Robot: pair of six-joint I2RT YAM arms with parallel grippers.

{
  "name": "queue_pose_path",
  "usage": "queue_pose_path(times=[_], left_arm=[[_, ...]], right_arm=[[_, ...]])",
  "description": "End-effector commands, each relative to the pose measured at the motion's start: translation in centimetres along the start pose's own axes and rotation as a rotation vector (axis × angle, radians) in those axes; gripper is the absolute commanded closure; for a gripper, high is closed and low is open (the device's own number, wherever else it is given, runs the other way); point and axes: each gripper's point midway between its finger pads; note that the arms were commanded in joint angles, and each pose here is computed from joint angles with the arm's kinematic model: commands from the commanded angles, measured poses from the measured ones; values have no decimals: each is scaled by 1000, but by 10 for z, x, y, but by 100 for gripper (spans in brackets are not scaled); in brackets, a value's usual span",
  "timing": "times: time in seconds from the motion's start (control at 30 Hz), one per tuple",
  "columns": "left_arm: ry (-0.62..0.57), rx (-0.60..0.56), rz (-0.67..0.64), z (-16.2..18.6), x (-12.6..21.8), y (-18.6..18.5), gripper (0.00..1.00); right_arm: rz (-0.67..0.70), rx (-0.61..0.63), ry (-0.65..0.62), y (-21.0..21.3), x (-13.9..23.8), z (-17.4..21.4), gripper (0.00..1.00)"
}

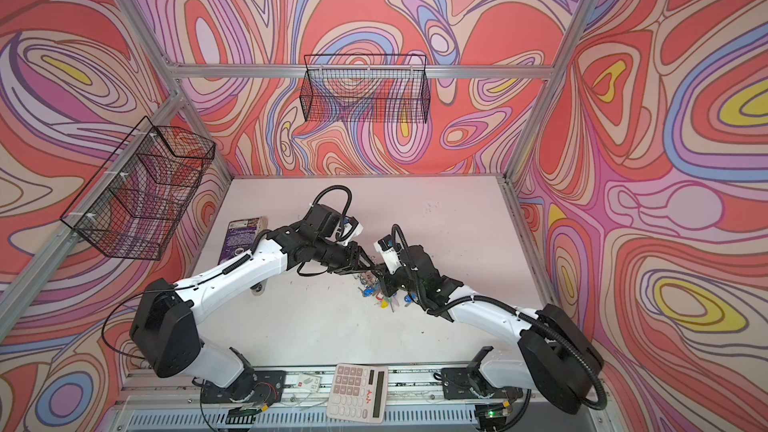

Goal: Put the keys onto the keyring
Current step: 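Lower the plate to the keys with the right gripper while the left gripper rises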

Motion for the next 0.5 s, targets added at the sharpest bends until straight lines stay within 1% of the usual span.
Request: queue_pose_path(times=[0.0,0.2,0.47], left_arm=[[-25,65,-12,-9,0,-1,65],[-79,89,-48,-18,0,6,66],[-105,117,-36,-27,-7,8,70]], right_arm=[[-20,41,-63,10,-1,-20,100],[-22,51,-56,12,-1,-18,100],[-31,52,-57,15,1,-17,100]])
Point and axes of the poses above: each gripper's point midway between its finger pads, its own x axis back along the fingers, its own y axis along the line the jaws close on, z = x × y, and after that the axes turned 6 degrees about -x, right-handed
